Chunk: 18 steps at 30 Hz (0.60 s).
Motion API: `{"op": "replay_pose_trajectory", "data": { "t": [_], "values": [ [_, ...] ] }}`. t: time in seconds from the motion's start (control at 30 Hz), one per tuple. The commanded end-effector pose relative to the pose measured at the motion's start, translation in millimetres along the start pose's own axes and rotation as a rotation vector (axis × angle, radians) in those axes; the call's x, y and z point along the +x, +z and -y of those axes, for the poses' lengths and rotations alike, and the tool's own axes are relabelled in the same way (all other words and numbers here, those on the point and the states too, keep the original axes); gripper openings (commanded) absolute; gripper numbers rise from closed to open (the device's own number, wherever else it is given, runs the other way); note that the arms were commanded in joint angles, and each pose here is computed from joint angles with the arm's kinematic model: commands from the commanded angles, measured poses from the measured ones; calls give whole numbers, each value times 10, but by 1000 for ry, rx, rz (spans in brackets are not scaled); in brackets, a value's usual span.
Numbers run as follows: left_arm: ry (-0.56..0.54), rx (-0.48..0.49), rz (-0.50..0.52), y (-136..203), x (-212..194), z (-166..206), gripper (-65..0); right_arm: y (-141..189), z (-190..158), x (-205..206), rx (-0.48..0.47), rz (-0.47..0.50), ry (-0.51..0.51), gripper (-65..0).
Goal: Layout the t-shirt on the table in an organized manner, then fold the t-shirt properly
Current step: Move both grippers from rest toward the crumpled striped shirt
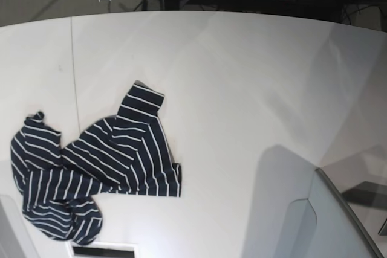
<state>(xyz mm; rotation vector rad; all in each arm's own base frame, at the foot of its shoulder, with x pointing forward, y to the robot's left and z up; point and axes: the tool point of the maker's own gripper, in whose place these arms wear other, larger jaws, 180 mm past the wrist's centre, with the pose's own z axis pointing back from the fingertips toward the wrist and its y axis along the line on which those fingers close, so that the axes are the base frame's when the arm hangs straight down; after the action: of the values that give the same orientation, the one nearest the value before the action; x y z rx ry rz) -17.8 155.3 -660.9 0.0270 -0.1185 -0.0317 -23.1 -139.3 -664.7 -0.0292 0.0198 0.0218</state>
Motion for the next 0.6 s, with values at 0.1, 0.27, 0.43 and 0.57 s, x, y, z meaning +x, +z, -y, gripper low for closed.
{"op": "replay_pose_trajectory", "data": {
  "t": [0.1,0.27,0.43,0.57],
  "values": [
    [1,8,-2,6,-32,-31,-650,1,4,-50,0,-12,1,-650],
    [3,6,0,4,-21,-12,-650,2,4,-81,0,-16,-2,-650],
    [2,9,1,5,-16,-32,-650,1,6,-32,0,-6,-4,-650],
    [-21,23,2,7,-8,-143,-650,1,5,-50,0,-7,-5,-650]
  ]
}}
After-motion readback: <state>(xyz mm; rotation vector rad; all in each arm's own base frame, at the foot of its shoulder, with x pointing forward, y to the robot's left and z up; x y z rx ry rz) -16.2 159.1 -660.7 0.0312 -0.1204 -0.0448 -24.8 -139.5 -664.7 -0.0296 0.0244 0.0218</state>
